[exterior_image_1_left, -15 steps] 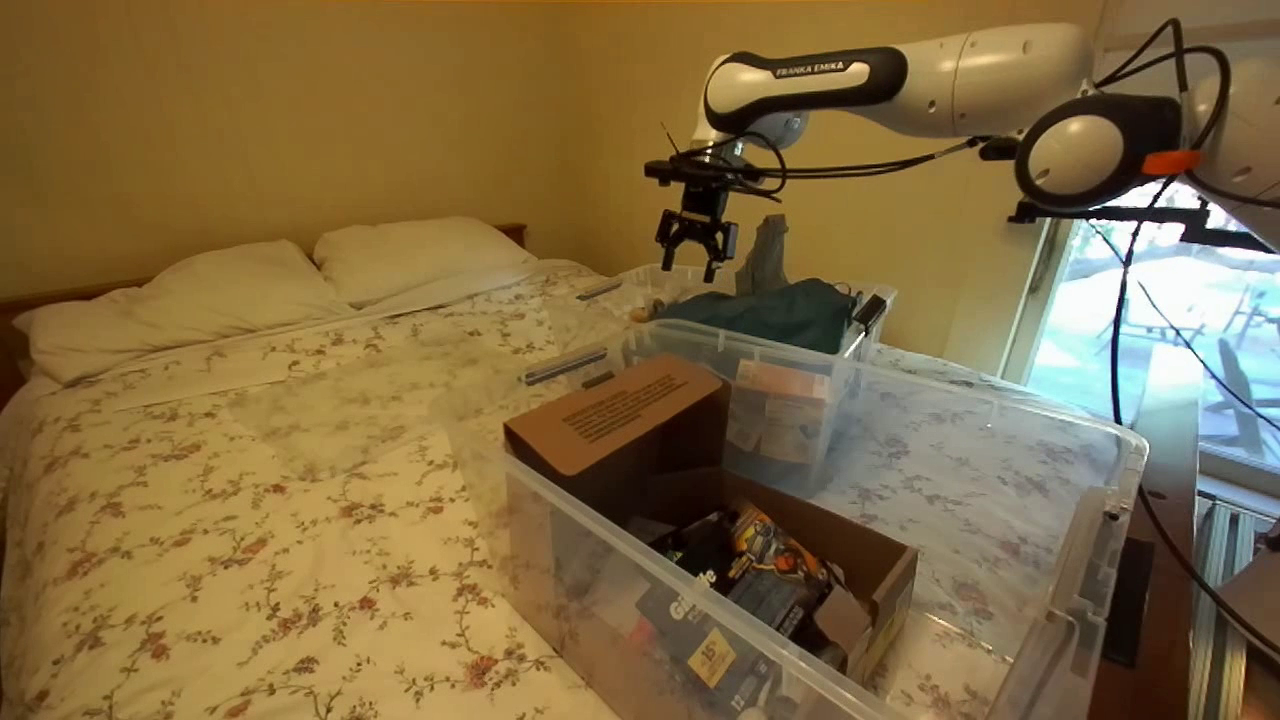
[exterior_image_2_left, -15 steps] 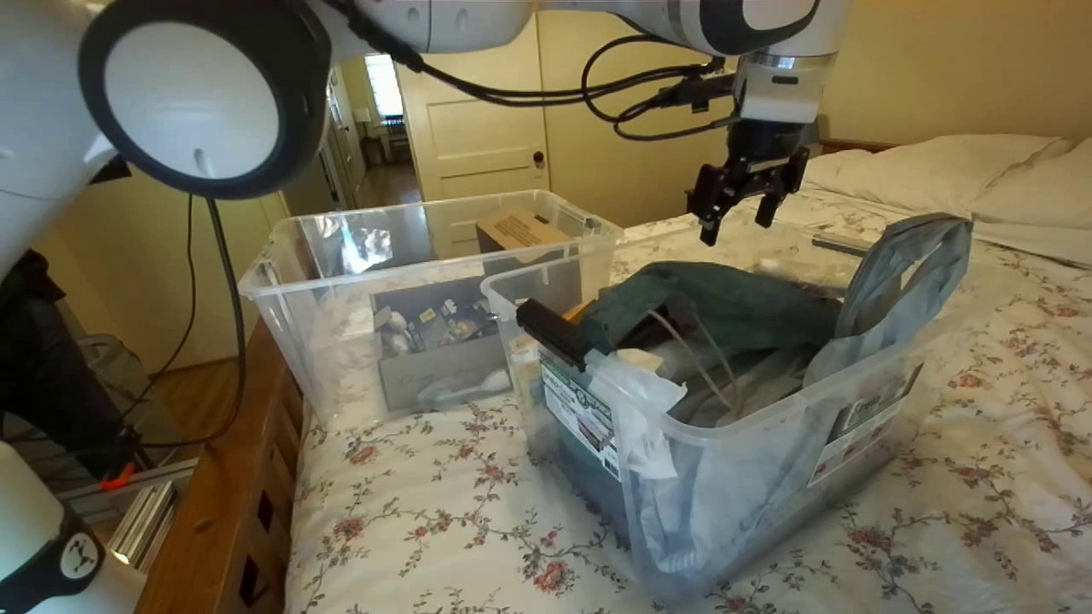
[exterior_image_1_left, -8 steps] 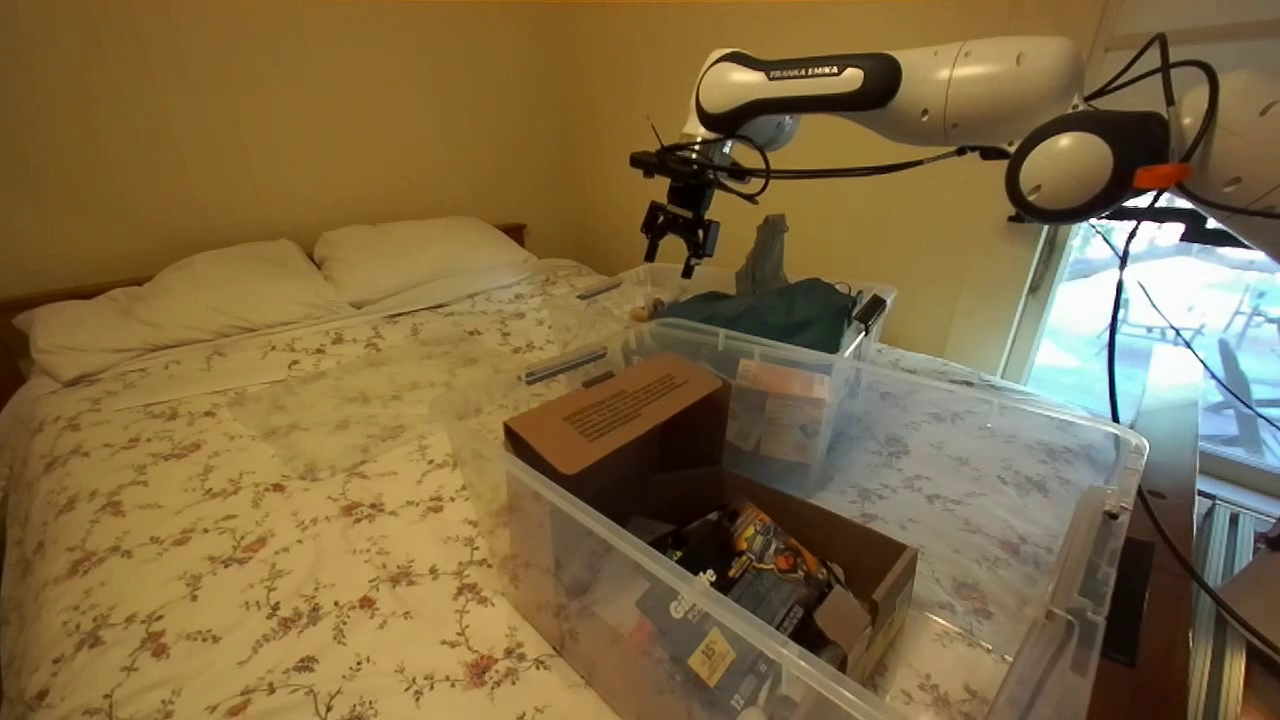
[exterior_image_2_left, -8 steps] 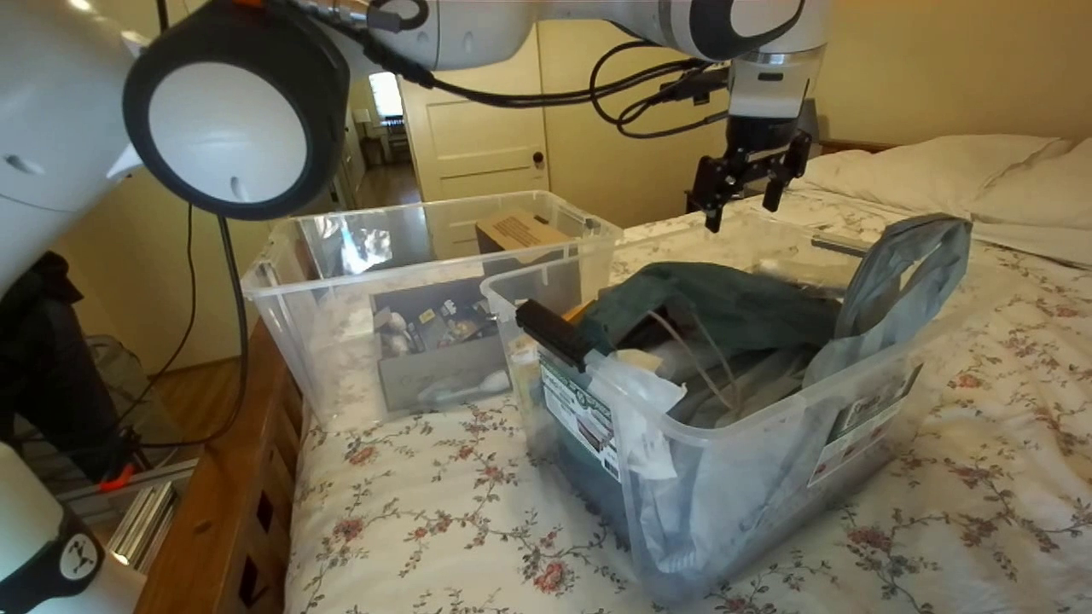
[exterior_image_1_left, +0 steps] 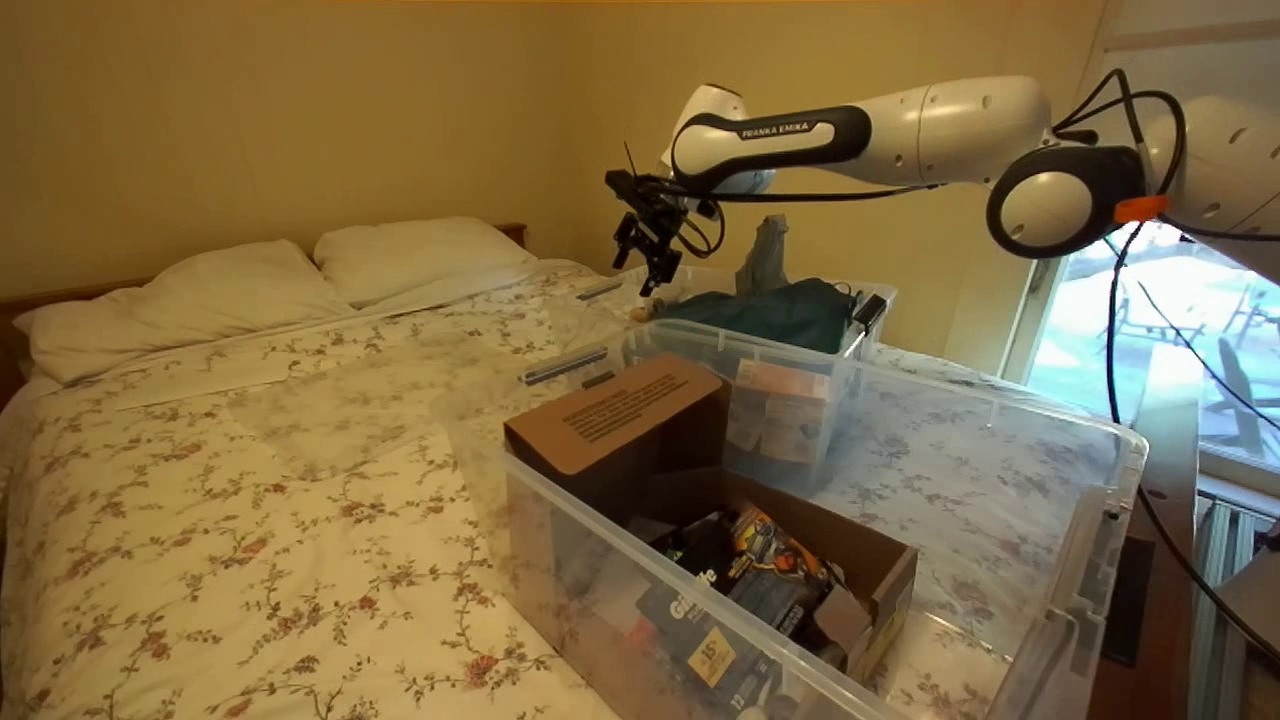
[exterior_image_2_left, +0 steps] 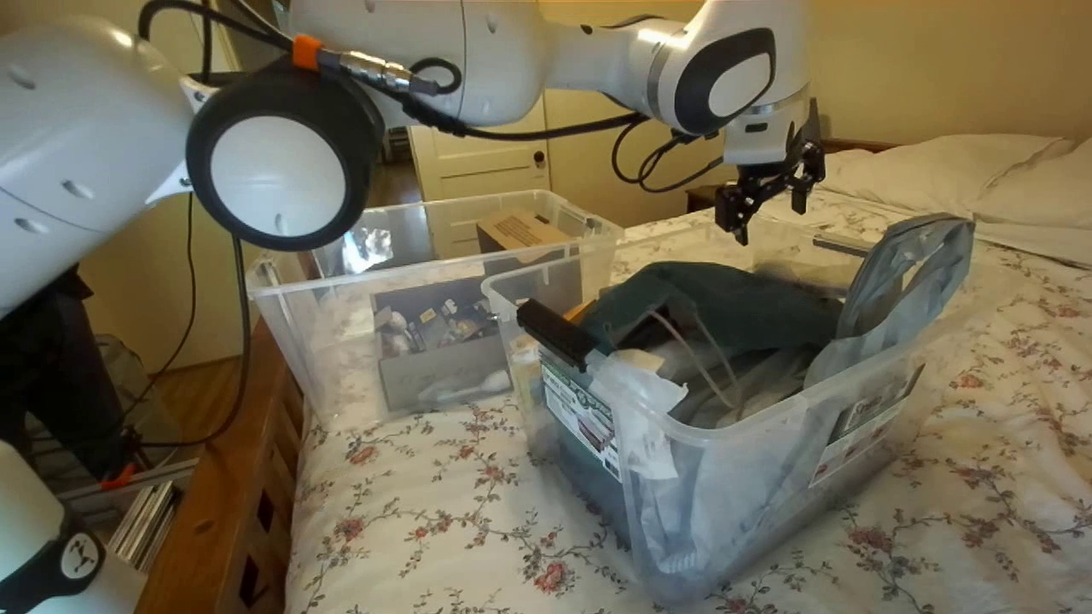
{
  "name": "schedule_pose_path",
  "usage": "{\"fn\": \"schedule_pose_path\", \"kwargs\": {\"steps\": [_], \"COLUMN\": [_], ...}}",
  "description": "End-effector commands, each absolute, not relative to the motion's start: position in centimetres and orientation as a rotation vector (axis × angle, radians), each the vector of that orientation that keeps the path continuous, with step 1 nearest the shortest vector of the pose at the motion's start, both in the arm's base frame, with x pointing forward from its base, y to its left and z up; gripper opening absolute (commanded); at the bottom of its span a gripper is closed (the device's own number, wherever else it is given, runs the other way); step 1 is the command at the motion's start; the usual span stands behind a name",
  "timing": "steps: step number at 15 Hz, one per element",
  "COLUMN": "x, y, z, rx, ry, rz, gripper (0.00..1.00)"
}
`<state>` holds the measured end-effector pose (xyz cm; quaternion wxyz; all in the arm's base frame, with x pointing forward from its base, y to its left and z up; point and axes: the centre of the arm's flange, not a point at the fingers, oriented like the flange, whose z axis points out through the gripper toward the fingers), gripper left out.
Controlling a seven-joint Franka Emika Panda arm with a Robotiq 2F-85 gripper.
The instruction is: Remove the brush from the container on the right and put it in the container on the left
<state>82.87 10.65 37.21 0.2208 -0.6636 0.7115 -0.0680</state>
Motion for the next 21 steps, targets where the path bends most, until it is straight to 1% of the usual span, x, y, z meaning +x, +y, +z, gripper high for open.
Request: {"fn": "schedule_pose_path", "kwargs": {"steps": [1, 7, 13, 14, 15, 16, 18, 21], "x": [83.8, 84.1, 83.5, 83.7, 83.8, 83.8, 84.0, 83.8], "y": [10.2, 7.2, 8.3, 8.8, 9.1, 9.4, 9.8, 10.3], "z": [35.6, 35.6, 34.3, 33.9, 33.7, 33.6, 33.5, 33.5], "rx": [-1.765, -1.762, -1.853, -1.853, -1.844, -1.836, -1.837, -1.837], "ry": [2.079, 2.309, 2.333, 2.319, 2.325, 2.330, 2.332, 2.334], "rz": [-0.328, -0.422, -0.365, -0.362, -0.367, -0.370, -0.372, -0.375], "gripper": [1.00, 1.00, 1.00, 0.75, 0.72, 0.66, 0.51, 0.31]}}
